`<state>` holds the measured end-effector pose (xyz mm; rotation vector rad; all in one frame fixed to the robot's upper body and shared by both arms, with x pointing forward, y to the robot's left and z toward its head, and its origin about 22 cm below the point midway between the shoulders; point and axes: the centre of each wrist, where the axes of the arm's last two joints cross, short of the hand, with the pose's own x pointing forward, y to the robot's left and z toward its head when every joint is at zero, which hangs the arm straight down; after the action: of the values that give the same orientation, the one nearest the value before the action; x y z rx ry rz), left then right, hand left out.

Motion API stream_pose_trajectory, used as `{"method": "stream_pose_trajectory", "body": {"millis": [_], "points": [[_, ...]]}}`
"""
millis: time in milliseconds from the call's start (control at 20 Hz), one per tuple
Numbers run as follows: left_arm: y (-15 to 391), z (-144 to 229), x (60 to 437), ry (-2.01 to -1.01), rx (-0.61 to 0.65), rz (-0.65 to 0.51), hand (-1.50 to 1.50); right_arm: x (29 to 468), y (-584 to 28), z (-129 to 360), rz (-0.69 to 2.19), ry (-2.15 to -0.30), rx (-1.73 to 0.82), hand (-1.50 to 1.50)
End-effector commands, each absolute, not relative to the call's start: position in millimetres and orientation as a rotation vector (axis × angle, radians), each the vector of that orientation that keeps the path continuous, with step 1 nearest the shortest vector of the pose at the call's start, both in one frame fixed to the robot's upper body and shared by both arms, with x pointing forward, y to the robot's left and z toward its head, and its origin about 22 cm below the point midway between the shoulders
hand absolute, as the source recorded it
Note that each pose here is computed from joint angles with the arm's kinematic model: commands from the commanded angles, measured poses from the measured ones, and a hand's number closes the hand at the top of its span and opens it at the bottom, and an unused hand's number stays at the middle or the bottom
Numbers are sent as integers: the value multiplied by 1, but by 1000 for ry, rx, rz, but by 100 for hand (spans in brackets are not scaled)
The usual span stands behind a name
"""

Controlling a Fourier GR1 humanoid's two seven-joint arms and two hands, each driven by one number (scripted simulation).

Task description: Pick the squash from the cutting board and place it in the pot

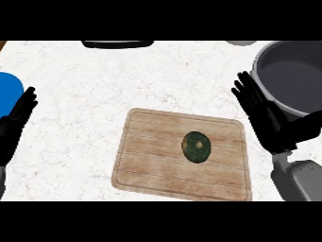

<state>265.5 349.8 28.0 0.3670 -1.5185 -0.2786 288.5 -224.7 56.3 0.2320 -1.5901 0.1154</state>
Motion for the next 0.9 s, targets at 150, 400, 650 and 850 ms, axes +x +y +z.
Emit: {"method": "stream_pose_trajectory", "body": {"millis": [150, 400, 650, 850], "points": [[307, 13, 265, -1625, 257, -90, 0, 286, -251, 138, 273, -2237, 257, 150], [267, 6, 258, -1675, 148, 67, 0, 272, -330, 104, 179, -2243, -480, -150], [241, 6, 252, -1697, 121, 51, 0, 224, -278, 49, 203, -2571, -236, -150], [242, 16, 236, -1704, 131, 59, 0, 175, -292, 49, 322, -2606, -215, -150]]}}
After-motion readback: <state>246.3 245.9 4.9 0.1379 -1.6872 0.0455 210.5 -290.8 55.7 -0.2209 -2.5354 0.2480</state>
